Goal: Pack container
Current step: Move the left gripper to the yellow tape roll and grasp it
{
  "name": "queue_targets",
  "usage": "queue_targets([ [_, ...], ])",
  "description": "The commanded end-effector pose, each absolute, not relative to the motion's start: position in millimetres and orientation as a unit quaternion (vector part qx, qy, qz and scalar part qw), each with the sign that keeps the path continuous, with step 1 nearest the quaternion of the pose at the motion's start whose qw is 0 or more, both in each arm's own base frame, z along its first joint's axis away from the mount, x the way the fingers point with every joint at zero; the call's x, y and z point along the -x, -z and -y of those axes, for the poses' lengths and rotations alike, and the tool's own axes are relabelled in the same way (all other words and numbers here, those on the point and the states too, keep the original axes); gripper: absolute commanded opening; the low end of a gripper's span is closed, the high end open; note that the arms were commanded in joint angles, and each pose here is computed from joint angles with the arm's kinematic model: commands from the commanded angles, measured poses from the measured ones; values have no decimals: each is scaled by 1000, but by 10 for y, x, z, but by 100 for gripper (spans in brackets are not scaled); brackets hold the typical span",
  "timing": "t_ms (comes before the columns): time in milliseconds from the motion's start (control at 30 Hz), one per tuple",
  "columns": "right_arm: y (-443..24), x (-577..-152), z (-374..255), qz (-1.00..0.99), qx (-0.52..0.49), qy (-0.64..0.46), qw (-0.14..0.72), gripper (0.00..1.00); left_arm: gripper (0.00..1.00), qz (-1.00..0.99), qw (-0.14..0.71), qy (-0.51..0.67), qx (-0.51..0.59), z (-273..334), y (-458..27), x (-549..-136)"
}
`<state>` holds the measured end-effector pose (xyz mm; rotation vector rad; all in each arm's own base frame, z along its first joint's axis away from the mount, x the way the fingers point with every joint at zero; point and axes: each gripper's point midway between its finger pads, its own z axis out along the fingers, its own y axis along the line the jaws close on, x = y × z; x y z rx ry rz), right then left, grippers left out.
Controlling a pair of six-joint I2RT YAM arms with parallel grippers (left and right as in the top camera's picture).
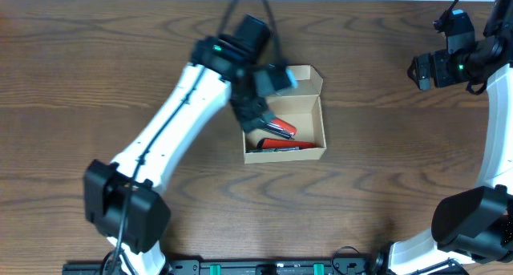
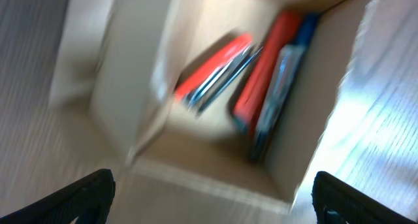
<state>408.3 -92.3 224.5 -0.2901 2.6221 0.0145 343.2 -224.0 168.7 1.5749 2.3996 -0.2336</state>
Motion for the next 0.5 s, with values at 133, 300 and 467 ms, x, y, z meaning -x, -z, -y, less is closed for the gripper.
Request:
queue_targets([
  [133,-2262,-4058,937,-963,98,-10,252,99,95,-943,115,-8,-311,946,-1887,-3727],
  [300,-2271,-4068,901,-961,101,-20,257,99,96,-990,110,3,-94,214,-1960,-3705],
  [467,-2275,-4074,899,-961,101,-21,258,99,96,-993,111,-7,-33,45,-1832,-3598],
])
